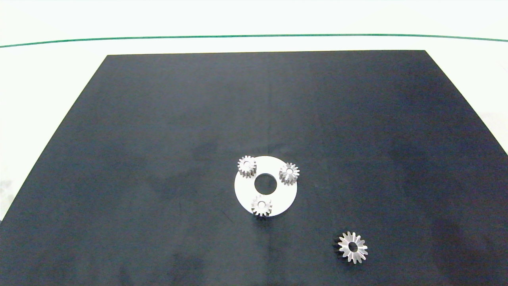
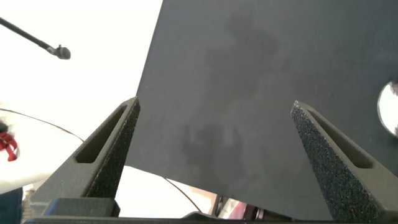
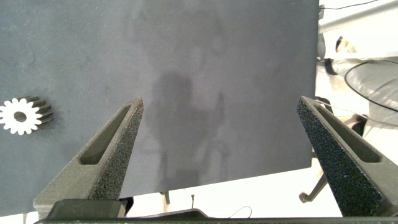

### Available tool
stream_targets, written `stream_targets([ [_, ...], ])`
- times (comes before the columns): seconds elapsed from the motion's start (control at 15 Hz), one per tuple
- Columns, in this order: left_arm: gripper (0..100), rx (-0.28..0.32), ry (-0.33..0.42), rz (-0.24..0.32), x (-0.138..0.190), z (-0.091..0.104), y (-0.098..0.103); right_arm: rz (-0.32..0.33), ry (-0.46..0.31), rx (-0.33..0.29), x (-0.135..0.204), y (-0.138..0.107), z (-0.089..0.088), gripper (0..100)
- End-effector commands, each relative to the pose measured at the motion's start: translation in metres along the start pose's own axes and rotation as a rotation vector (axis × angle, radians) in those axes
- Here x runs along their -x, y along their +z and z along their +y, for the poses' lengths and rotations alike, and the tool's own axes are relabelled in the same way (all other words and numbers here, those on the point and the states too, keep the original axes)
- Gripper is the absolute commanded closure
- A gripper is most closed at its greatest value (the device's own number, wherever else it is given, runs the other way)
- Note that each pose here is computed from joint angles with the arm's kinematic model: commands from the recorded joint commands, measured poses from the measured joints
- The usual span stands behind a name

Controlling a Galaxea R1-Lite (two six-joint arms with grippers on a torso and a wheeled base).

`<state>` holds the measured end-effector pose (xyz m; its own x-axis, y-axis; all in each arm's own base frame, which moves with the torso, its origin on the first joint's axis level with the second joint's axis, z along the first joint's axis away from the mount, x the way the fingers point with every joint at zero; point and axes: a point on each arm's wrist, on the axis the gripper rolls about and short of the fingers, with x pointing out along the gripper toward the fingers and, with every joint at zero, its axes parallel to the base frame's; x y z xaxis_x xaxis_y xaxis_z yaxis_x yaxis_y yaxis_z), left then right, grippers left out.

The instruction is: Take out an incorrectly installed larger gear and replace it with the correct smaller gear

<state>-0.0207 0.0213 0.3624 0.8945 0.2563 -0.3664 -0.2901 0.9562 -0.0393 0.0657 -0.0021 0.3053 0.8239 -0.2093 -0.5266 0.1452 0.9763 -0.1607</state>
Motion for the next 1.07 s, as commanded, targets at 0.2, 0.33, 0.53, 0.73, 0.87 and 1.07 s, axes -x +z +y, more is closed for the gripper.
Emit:
stream_targets([
  [0.2, 0, -0.026, 0.025, 0.053, -0.0166, -0.0141, 0.0074, -0.039, -0.009, -0.009, 0.0102, 0.0005, -0.0033, 0],
  [0.33, 0, -0.030, 0.020, 0.056, -0.0172, -0.0144, 0.0070, -0.048, -0.010, -0.011, 0.0118, 0.0020, -0.0037, 0],
  [0.53, 0, -0.032, 0.015, 0.059, -0.0170, -0.0137, 0.0052, -0.052, -0.010, -0.011, 0.0136, 0.0010, -0.0042, 0],
  [0.73, 0, -0.033, 0.016, 0.060, -0.0164, -0.0130, 0.0044, -0.063, -0.010, -0.012, 0.0168, -0.0008, -0.0049, 0],
  [0.87, 0, -0.033, 0.016, 0.060, -0.0164, -0.0130, 0.0044, -0.065, -0.012, -0.004, 0.0175, -0.0008, -0.0052, 0],
  [1.07, 0, -0.039, 0.018, 0.069, -0.0176, -0.0133, 0.0027, -0.065, -0.013, -0.004, 0.0175, -0.0008, -0.0052, 0],
])
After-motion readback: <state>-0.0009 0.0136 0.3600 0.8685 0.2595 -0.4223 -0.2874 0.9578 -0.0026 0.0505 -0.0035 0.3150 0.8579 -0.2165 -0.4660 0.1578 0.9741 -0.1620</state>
